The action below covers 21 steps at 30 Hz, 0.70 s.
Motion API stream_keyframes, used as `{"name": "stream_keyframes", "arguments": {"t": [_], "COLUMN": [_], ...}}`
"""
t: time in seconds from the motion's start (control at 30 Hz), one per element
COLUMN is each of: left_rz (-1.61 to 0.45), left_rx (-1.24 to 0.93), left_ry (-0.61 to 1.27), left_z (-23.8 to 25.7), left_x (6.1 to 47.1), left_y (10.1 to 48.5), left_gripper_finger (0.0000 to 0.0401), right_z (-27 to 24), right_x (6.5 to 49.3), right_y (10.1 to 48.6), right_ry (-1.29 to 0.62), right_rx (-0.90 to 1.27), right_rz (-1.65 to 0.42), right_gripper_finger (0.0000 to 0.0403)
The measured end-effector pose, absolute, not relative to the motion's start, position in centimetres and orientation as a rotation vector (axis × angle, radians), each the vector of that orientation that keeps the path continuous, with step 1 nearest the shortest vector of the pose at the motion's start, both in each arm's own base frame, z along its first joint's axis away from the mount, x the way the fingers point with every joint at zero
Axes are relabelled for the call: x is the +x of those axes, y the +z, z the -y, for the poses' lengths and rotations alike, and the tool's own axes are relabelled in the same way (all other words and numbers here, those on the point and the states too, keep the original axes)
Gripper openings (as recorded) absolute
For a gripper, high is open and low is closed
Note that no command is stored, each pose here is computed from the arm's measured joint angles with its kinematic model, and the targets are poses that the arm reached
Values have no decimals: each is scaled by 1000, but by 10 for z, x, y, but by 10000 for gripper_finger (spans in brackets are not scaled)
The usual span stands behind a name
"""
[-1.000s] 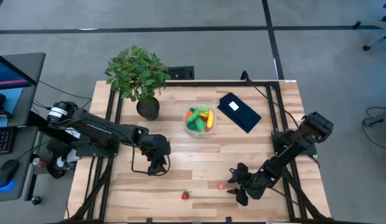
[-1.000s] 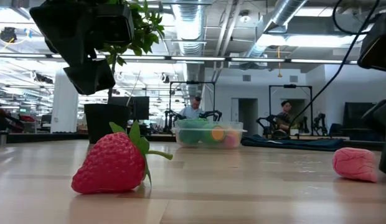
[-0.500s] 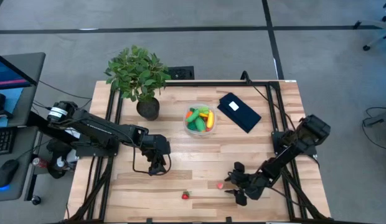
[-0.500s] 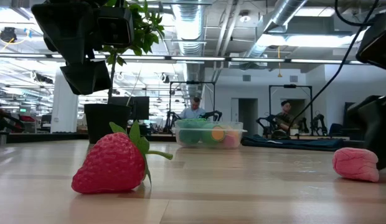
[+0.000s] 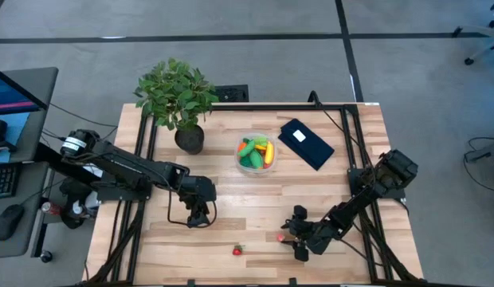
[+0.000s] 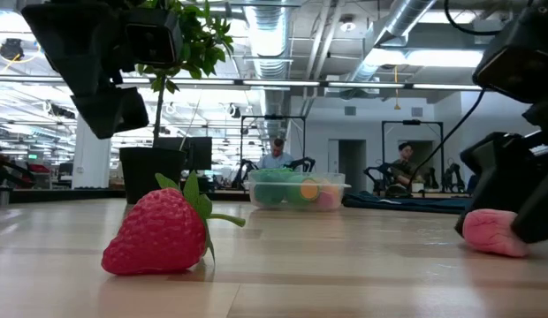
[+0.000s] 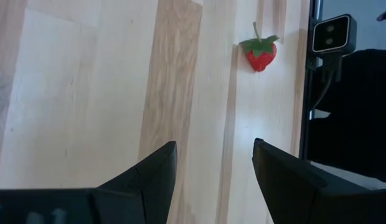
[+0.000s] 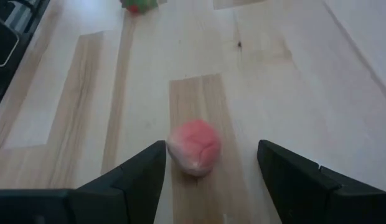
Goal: Pick and placing Produce into tupperware
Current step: Put the pink peach into the transparent bin
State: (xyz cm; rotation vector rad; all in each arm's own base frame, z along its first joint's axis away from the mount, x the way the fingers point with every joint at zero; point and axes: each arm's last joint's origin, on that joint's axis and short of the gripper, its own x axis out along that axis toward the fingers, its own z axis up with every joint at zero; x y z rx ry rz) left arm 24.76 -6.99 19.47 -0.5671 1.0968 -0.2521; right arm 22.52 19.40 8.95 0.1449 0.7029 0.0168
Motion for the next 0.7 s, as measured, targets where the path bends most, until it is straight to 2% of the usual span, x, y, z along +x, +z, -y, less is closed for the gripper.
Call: {"name": "stream_keyframes", "arguments": {"t": [0.4, 0.53, 0.7], "left_rz": [-1089, -1088, -1085], "left_rx": [-548, -543, -535], "left_ry": [-242, -242, -241], "left_z": [69, 69, 69], "left_x": [248, 248, 248], "left_y": [195, 195, 195], "left_gripper_finger": [198, 198, 198], "right_z": [-190, -190, -189], "right_x": [230, 230, 231], "right_y": [90, 90, 90], "right_ry": [16, 16, 7], "right_rx": [169, 170, 202], "right_rz": [-713, -714, -717], "right_gripper_finger": [246, 224, 177]}}
